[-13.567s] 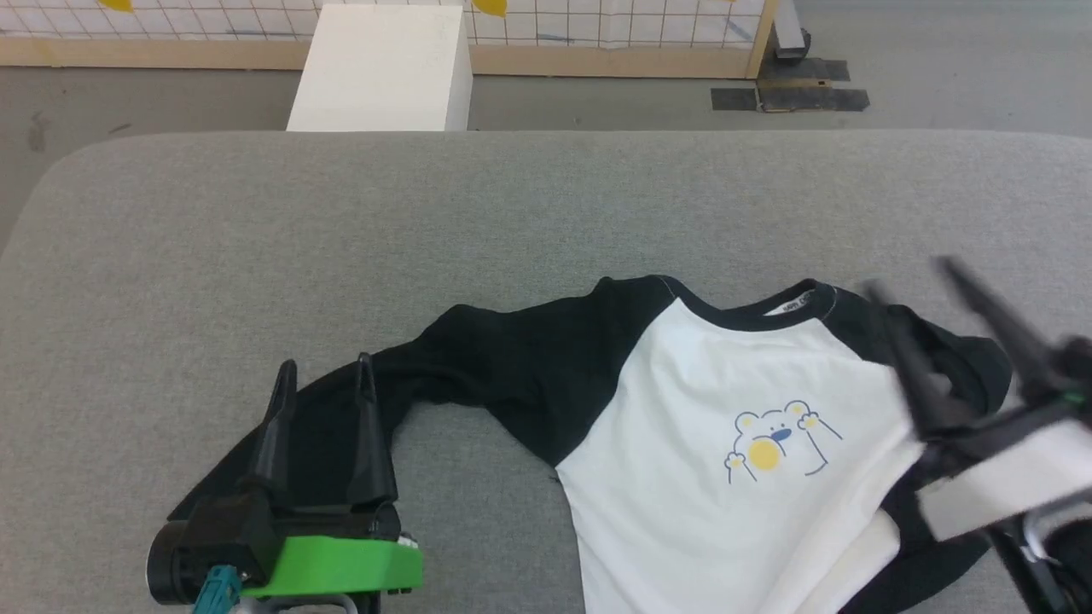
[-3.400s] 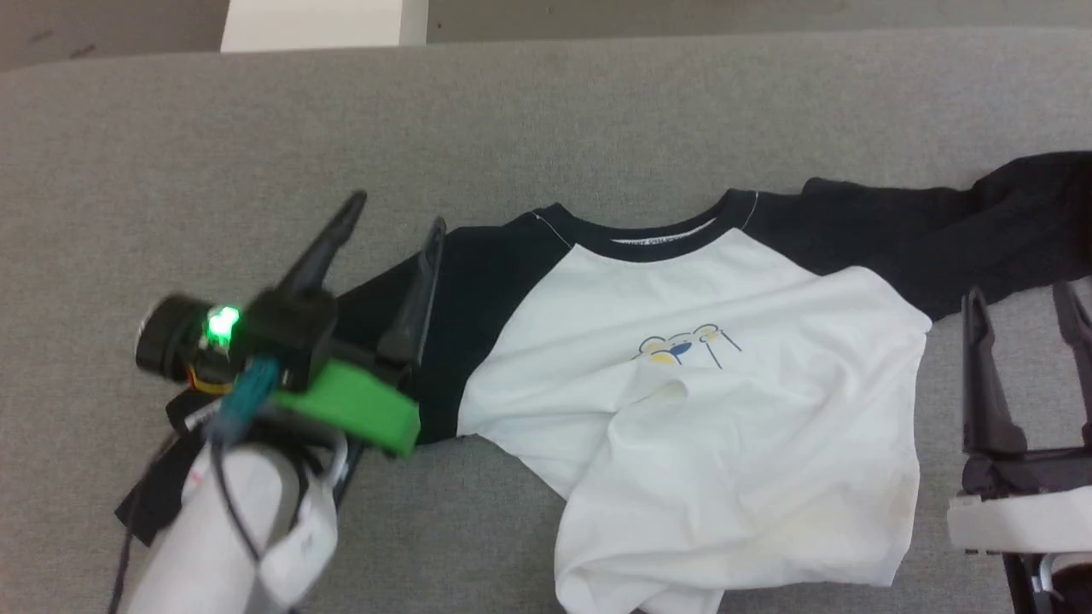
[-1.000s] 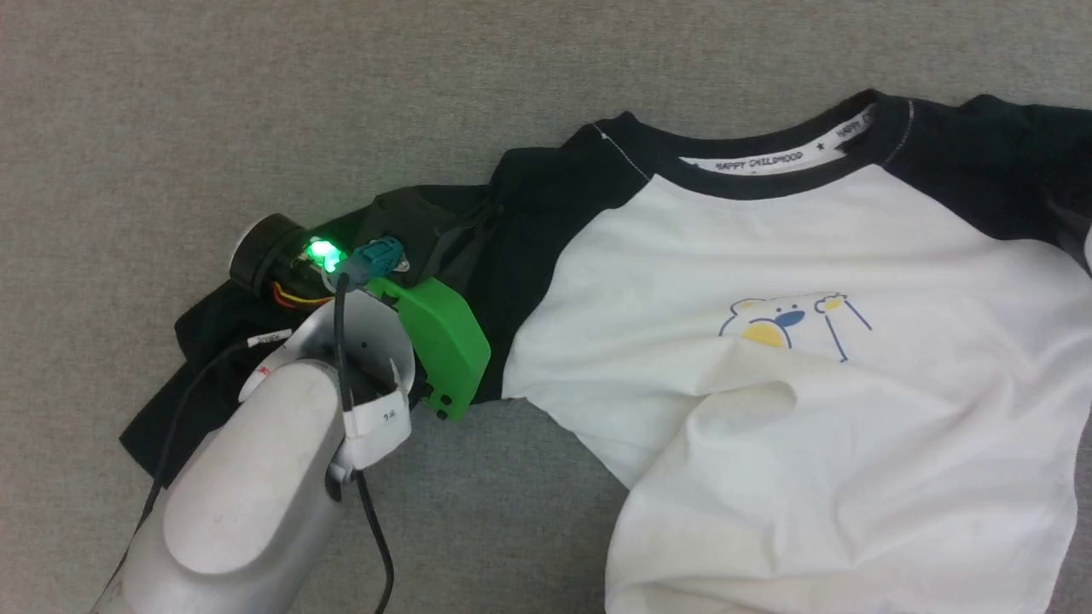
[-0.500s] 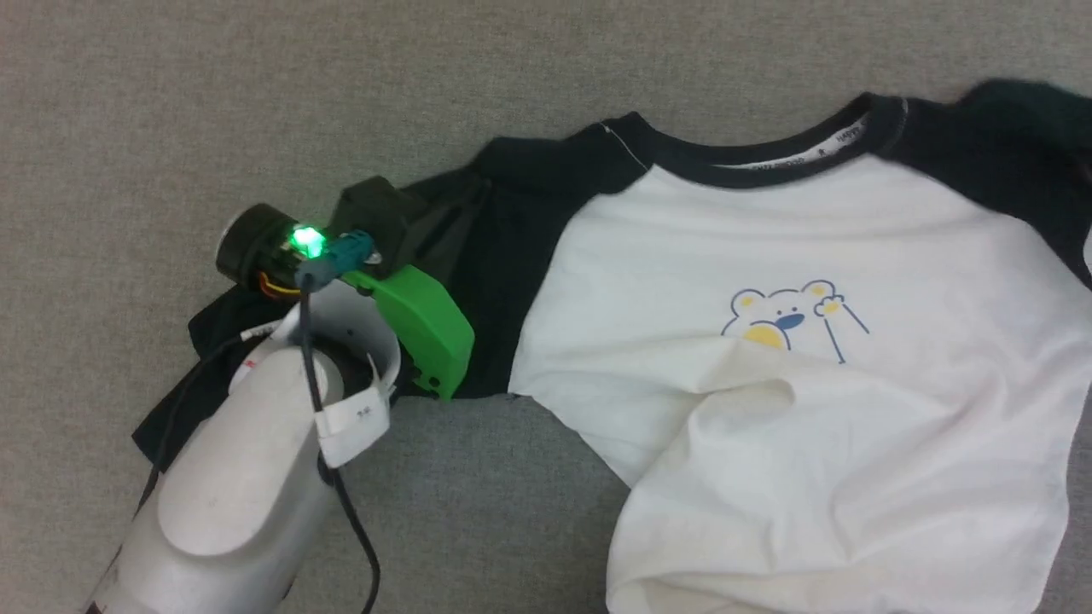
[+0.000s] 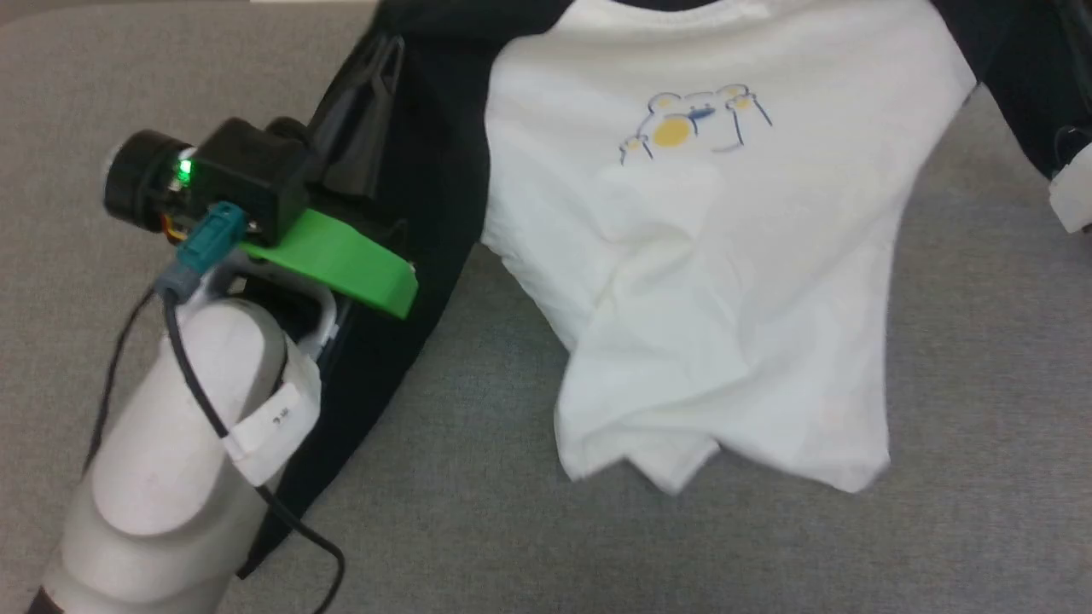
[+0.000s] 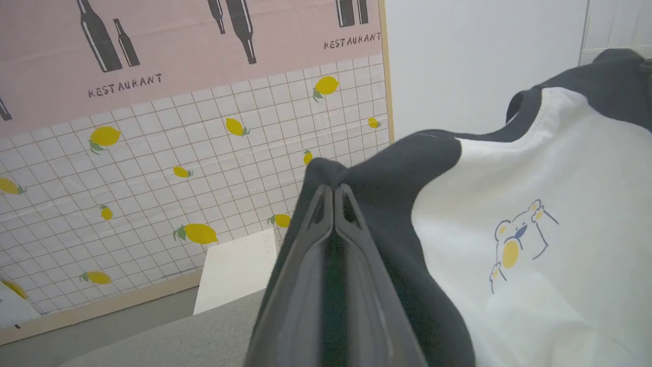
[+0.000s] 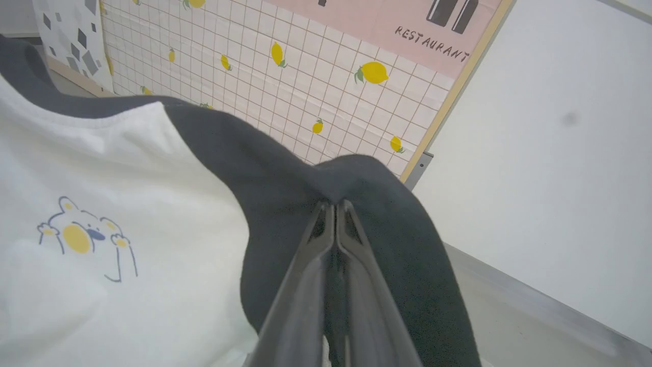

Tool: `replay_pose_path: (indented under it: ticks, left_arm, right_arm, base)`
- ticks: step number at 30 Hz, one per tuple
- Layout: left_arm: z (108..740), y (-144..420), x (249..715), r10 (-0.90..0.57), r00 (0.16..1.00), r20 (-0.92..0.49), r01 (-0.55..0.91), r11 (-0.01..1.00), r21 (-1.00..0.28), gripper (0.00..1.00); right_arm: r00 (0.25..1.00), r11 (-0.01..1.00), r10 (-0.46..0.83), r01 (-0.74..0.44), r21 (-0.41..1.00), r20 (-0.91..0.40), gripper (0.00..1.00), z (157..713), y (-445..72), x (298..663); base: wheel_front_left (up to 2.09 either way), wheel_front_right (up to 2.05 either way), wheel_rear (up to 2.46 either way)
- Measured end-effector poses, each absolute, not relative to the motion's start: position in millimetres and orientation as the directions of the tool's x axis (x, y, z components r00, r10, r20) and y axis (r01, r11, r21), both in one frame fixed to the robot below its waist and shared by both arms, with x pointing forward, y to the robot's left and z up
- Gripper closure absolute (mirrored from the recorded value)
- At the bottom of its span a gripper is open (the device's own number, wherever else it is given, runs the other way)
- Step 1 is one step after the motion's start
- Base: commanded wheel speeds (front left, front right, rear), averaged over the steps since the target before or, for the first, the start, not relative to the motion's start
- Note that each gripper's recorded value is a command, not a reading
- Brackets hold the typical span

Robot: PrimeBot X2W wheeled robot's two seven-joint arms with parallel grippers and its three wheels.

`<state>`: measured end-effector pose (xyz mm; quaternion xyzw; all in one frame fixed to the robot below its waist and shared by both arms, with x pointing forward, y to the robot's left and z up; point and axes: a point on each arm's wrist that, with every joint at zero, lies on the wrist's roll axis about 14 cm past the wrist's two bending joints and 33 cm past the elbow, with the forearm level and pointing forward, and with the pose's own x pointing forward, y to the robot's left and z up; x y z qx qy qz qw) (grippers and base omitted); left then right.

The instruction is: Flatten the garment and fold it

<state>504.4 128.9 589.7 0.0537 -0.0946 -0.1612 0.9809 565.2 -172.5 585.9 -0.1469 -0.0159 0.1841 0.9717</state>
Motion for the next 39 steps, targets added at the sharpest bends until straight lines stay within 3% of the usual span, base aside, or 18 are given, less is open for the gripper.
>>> replay_pose_path:
  ticks: [13, 25, 32, 39]
  left_arm:
    - [766.6, 114.9, 472.2, -0.364, 0.791, 0.492, 0.230, 0.922, 0.313, 1.00]
    - [824.7, 92.4, 441.0, -0.425, 0.751, 0.506, 0.290, 0.900, 0.326, 1.00]
    - [815.5, 90.0, 462.6, -0.427, 0.794, 0.432, 0.323, 0.899, 0.296, 1.00]
    - [801.4, 92.1, 531.5, -0.366, 0.852, 0.375, 0.302, 0.928, 0.220, 1.00]
  right_arm:
    - [0.869, 0.903, 0.347, -0.209, -0.375, 0.352, 1.00, 758.6, -165.0, 500.7]
    - [0.840, 0.895, 0.341, -0.153, -0.418, 0.422, 1.00, 818.6, -166.4, 451.8]
    - [0.870, 0.896, 0.328, -0.163, -0.413, 0.368, 1.00, 809.4, -171.2, 466.8]
    - [0.911, 0.907, 0.281, -0.150, -0.394, 0.301, 1.00, 793.8, -180.8, 526.3]
  base:
    - [0.00, 0.00, 0.00]
    - [0.00, 0.00, 0.00]
    - [0.00, 0.00, 0.00]
    - [0.00, 0.00, 0.00]
